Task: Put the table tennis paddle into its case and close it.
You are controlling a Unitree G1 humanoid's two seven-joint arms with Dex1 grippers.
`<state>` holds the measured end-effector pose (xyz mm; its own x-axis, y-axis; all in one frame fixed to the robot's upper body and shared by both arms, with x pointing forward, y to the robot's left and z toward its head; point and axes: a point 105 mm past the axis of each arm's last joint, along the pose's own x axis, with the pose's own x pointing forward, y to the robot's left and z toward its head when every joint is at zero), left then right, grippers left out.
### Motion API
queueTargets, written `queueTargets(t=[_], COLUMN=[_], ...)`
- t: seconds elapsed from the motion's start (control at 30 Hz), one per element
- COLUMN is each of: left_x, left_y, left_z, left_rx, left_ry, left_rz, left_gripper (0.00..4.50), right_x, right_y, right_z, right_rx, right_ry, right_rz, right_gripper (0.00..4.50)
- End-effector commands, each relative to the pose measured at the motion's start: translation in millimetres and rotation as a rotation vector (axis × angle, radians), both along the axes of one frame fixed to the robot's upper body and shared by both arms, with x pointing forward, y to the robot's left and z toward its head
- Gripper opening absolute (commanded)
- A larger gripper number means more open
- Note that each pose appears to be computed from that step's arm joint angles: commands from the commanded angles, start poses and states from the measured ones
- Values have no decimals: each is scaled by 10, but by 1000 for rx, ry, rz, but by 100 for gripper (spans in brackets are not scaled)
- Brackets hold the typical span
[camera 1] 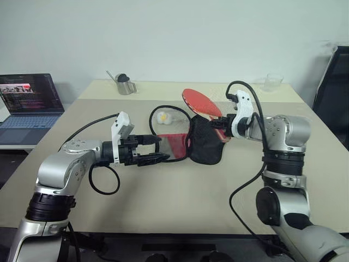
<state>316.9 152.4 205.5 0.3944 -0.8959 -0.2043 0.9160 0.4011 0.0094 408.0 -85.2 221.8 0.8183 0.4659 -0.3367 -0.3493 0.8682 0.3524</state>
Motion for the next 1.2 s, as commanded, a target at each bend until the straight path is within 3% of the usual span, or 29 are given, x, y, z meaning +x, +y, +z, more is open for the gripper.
queueTargets(t=[0.03, 0.23, 0.73, 1.2], left_x=[-43, -54, -75, -92], left_y=[-10, 10, -27, -39], left_z=[142, 135, 82, 67], left_rx=[2, 6, 9, 6], left_ry=[-57, -56, -38, -29], left_rz=[-10, 1, -1, -2], left_gripper=[450, 450, 450, 450], right_x=[92, 74, -18, -186], right_y=[49, 251, 476, 957], right_z=[257, 238, -266, -482], right_rx=[53, 113, 78, 116], right_ry=[-99, -87, 92, 174], right_rz=[-100, -178, -311, -173], right_gripper=[110, 110, 110, 110])
